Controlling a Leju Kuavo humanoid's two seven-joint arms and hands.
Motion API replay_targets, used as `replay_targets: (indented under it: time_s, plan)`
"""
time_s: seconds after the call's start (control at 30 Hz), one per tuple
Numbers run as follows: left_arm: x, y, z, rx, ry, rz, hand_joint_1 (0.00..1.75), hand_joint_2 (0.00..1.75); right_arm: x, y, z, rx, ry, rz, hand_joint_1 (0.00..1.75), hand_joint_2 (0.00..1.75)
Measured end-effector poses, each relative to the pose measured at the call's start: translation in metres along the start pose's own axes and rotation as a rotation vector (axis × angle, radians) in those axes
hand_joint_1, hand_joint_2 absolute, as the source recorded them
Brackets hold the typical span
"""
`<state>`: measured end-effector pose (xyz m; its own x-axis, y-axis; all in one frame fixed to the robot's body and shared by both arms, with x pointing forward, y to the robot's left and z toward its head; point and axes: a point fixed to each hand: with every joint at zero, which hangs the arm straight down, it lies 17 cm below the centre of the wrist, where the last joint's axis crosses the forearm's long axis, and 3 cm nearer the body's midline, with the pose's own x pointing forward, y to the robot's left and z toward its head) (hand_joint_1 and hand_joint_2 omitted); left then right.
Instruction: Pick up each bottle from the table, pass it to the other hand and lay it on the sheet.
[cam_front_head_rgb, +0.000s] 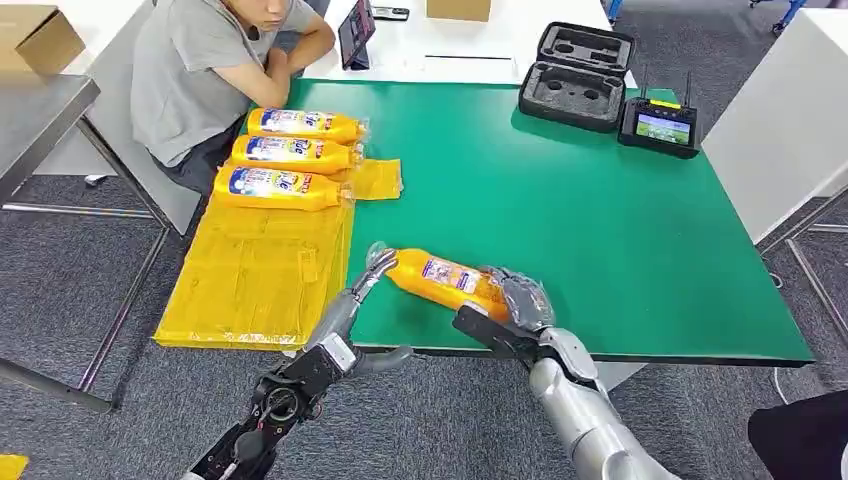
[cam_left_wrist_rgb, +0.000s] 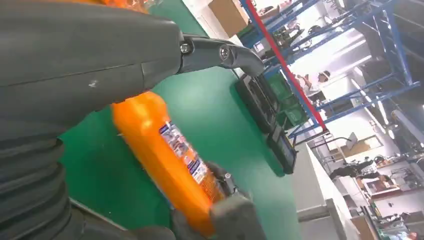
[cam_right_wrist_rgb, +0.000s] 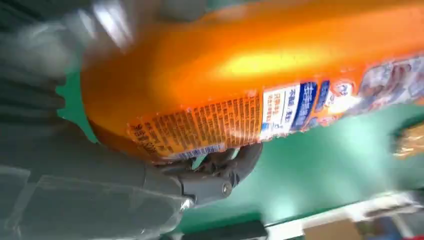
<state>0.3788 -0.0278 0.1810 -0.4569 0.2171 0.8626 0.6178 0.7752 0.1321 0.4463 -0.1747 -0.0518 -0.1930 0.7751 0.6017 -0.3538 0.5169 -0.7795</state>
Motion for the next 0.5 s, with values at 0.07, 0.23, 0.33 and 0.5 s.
replay_targets:
  time_s: [0.07,0.23,0.33,0.5]
  plan:
    - [0.000,0.000,0.000,0.003,0.000,0.001,0.00,1.75,0.008,-0.005,0.001,-0.047,-0.034,-0.091,1.75,1.75]
    - [0.004,0.005,-0.001,0.035,-0.010,0.001,0.00,1.75,0.014,-0.039,0.002,-0.231,-0.068,-0.324,1.75,1.75]
    - [0.011,0.014,-0.004,0.082,-0.033,-0.015,0.00,1.75,0.012,-0.052,0.005,-0.301,-0.060,-0.453,1.75,1.75]
    - [0.032,0.034,-0.010,0.176,-0.088,-0.043,0.00,1.75,0.010,-0.065,0.010,-0.379,-0.055,-0.507,1.75,1.75]
